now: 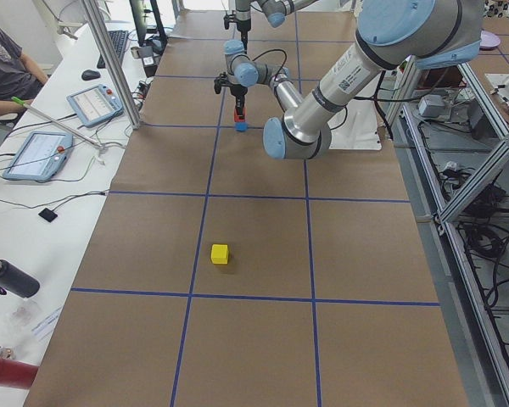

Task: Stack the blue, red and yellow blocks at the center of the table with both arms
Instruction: 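Raise the left gripper and draw it back toward the yellow cube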

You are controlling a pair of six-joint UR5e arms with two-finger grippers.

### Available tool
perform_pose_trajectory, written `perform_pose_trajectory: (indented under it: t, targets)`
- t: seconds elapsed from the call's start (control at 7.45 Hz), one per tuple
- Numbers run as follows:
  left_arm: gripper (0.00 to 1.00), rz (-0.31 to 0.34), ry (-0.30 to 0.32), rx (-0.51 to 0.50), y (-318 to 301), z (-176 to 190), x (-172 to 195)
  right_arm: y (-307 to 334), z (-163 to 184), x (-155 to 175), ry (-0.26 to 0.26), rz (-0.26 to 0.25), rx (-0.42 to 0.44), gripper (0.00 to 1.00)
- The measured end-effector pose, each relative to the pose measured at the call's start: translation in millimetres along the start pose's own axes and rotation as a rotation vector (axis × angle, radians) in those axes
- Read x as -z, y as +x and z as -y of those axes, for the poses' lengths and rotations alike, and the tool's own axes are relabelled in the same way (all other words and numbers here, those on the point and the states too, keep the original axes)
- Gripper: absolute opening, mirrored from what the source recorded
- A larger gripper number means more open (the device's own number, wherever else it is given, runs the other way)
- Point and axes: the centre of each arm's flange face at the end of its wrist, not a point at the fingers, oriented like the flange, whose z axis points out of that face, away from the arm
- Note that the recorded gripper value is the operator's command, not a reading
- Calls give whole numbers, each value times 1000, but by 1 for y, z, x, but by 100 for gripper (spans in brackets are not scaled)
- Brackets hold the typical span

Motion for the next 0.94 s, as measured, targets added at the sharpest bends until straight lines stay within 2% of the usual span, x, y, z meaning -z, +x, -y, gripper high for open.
perform_pose_trajectory:
  t: [0.67, 0.94]
  targets:
    - [99, -2, 2, -2, -3, -1, 2, 0, 1, 0, 0, 2, -1, 100]
    - [99, -29, 19, -22, -17, -11, 30, 2, 2, 2, 2, 2, -5, 100]
